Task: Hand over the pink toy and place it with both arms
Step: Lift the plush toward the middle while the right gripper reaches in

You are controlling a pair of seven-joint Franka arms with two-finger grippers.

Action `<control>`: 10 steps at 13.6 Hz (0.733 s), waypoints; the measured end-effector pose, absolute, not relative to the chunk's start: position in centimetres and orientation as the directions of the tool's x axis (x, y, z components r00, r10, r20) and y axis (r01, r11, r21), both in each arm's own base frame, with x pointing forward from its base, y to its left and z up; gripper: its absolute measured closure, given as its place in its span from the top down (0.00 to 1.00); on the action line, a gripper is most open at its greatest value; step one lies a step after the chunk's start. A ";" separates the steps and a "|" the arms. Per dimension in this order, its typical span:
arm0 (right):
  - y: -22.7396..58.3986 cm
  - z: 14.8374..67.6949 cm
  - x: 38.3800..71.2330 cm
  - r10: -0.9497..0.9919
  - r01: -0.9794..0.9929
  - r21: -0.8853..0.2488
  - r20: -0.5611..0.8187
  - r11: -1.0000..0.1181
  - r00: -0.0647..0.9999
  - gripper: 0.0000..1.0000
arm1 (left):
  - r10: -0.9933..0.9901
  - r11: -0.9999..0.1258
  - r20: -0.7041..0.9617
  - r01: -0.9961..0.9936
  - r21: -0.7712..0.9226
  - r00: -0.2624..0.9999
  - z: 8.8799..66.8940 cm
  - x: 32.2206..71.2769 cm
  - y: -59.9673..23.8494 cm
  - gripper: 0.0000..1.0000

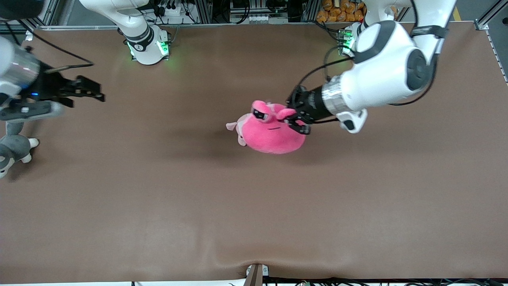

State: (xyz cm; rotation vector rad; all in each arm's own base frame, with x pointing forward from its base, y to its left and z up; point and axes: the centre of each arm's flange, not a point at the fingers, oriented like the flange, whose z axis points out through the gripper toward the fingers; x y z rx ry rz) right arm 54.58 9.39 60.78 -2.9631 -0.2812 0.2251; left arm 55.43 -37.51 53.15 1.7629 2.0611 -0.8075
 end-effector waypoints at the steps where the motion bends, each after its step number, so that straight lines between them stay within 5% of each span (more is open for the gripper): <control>1: 11.1 60.7 54.5 0.231 0.197 -0.236 -0.127 -0.952 0.965 1.00 | 0.785 0.104 -0.582 0.971 -0.213 -0.212 53.2 55.0 -39.3 0.11; 4: 14.9 60.6 55.0 0.275 0.213 -0.445 -0.079 -0.870 0.958 1.00 | 0.744 0.157 -0.618 0.965 -0.210 -0.255 52.9 53.2 -44.3 0.11; 10: 24.5 61.1 54.7 0.377 0.387 -0.458 0.117 -0.800 0.919 1.00 | 0.687 0.214 -0.661 0.954 -0.211 -0.300 51.1 51.2 -49.5 0.11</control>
